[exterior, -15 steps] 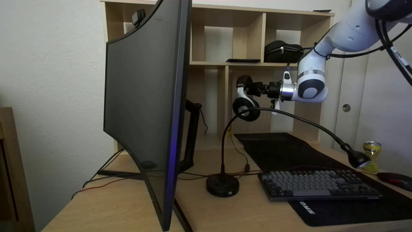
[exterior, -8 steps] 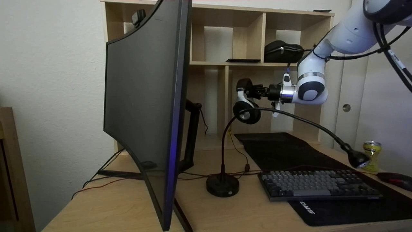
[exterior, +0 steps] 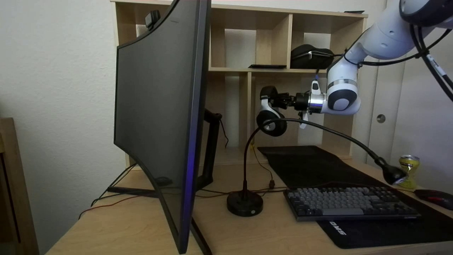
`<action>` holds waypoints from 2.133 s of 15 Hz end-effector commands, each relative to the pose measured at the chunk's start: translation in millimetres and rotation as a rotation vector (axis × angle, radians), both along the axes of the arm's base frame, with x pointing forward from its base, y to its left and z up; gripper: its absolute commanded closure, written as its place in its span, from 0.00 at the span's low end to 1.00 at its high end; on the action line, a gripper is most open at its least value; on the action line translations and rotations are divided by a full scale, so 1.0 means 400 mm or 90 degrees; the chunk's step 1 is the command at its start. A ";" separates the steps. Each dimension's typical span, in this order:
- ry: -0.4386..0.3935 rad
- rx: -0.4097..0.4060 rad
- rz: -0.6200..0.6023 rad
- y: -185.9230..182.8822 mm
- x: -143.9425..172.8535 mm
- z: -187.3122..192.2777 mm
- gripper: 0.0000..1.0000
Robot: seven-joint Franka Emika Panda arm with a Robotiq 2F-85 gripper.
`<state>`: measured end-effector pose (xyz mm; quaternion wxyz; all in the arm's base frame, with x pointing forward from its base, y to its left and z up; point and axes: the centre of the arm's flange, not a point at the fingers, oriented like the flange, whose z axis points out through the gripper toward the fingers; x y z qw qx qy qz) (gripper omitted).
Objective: Hang the headsets on the desktop stand
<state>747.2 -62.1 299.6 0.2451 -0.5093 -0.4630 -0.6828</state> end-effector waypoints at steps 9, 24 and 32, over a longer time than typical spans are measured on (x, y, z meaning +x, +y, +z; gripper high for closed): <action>-0.173 0.129 0.215 0.056 -0.196 0.238 0.95; -0.300 0.085 0.505 0.027 -0.300 0.485 0.95; -0.281 0.112 0.515 0.065 -0.234 0.528 0.80</action>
